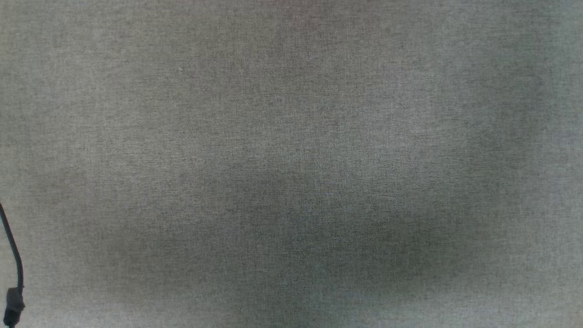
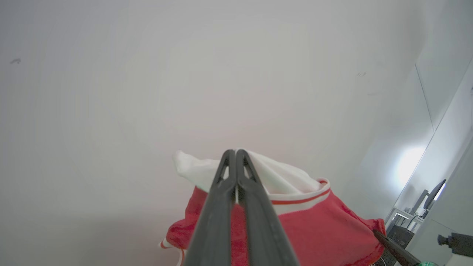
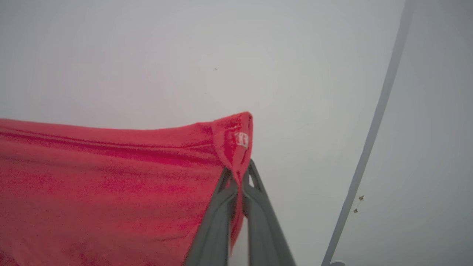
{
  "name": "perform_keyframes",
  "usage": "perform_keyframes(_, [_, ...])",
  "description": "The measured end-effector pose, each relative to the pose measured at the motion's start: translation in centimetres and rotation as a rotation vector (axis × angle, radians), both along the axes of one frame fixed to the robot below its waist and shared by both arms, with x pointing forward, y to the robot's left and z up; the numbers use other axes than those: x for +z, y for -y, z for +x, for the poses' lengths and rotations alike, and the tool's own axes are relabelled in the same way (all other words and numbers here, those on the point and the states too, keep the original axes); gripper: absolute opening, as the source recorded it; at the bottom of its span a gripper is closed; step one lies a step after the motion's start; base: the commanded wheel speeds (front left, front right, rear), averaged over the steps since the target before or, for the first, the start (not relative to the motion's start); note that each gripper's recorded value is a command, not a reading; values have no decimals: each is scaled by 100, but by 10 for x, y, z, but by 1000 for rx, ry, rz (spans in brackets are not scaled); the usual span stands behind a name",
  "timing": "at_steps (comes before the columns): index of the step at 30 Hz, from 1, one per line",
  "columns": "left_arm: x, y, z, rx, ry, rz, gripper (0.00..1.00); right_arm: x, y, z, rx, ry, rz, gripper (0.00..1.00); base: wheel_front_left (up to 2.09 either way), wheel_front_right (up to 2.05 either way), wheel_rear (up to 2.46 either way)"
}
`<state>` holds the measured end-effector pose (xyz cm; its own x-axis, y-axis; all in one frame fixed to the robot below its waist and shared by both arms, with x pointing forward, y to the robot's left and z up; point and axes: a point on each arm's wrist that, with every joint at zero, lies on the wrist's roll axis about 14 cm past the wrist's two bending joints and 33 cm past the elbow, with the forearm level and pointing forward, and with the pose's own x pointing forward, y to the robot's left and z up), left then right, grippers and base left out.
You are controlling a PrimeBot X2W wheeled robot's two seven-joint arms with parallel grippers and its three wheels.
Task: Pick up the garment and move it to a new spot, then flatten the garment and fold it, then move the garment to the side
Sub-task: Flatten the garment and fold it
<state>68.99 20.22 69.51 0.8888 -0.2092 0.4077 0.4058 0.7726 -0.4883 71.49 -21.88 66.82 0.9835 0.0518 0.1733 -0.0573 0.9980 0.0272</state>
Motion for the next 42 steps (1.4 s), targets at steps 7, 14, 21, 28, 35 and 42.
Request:
perform_keyframes(7, [-43, 23, -26, -96, -85, 12, 0, -53, 0, -7, 0, -124, -18, 0, 0, 0, 0])
perform_keyframes(14, [-158, 40, -120, -208, -372, -80, 0, -158, -3, -67, 65, -354, -3, 0, 0, 0, 0])
perform_keyframes(21, [-199, 51, -220, -258, -514, -133, 0, -201, 12, -158, 98, -502, 55, 0, 0, 0, 0])
perform_keyframes(28, [-195, 52, -285, -290, -547, -116, 0, -200, 13, -237, 118, -598, 106, 0, 0, 0, 0])
perform_keyframes(35, [-199, 53, -332, -316, -611, -111, 0, -199, 7, -297, 123, -695, 136, 0, 0, 0, 0])
perform_keyframes(42, [-192, 62, -345, -371, -605, -83, 0, -194, 10, -313, 95, -703, 150, 0, 0, 0, 0])
